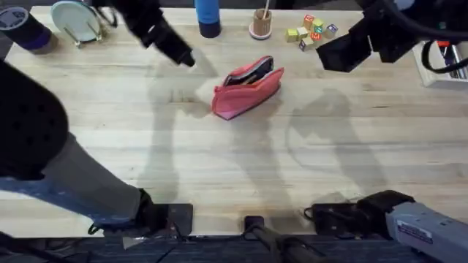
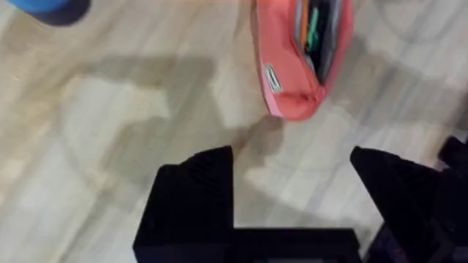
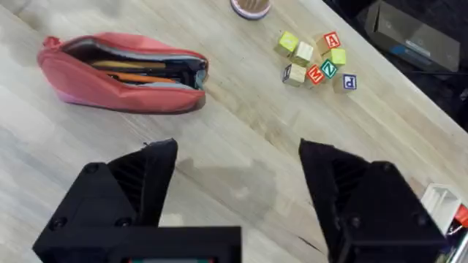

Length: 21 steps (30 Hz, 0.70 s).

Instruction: Unzip the bag, pick up the pens from the table one at a time and place them inside, then zip the bag closed.

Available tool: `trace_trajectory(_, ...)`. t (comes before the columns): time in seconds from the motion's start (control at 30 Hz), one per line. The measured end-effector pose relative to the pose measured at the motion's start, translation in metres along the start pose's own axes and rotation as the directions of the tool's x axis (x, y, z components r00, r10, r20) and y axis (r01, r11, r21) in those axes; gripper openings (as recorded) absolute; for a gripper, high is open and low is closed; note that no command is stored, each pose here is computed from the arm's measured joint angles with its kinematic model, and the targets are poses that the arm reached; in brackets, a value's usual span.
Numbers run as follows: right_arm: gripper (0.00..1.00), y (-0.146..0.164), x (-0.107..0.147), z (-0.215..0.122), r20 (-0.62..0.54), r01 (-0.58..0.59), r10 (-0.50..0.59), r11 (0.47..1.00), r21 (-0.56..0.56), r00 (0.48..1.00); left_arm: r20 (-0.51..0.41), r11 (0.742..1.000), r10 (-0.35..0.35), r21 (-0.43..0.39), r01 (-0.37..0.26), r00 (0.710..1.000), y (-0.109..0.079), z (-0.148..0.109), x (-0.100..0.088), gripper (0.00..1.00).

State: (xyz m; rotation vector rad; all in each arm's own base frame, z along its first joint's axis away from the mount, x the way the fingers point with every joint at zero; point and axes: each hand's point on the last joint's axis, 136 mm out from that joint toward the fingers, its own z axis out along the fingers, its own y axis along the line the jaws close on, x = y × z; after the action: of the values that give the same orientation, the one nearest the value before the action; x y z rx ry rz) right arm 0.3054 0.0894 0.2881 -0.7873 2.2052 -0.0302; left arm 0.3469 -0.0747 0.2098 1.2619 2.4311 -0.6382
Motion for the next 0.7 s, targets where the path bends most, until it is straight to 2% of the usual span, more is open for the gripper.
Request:
trace_trajectory(0.17,0.998,0.000,0.000,0.000,0.000,0.000,0.000,1.000,0.000,1.000,0.034,0.998,-0.023,0.066,0.021,0.999,-0.005,0.002,0.041,0.997)
trace_trajectory(0.27,0.998,0.000,0.000,0.000,0.000,0.000,0.000,1.000,0.000,1.000,0.080,0.996,-0.009,0.089,0.002,0.997,-0.014,0.000,0.059,0.995)
trace_trajectory(0.5,0.998,0.000,0.000,0.000,0.000,0.000,0.000,1.000,0.000,1.000,0.213,0.996,0.061,0.054,-0.074,0.975,-0.033,-0.013,0.076,0.995)
trace_trajectory(0.7,0.998,0.000,0.000,0.000,0.000,0.000,0.000,1.000,0.000,1.000,0.262,0.994,0.057,0.072,-0.078,0.963,-0.035,0.004,0.092,0.995)
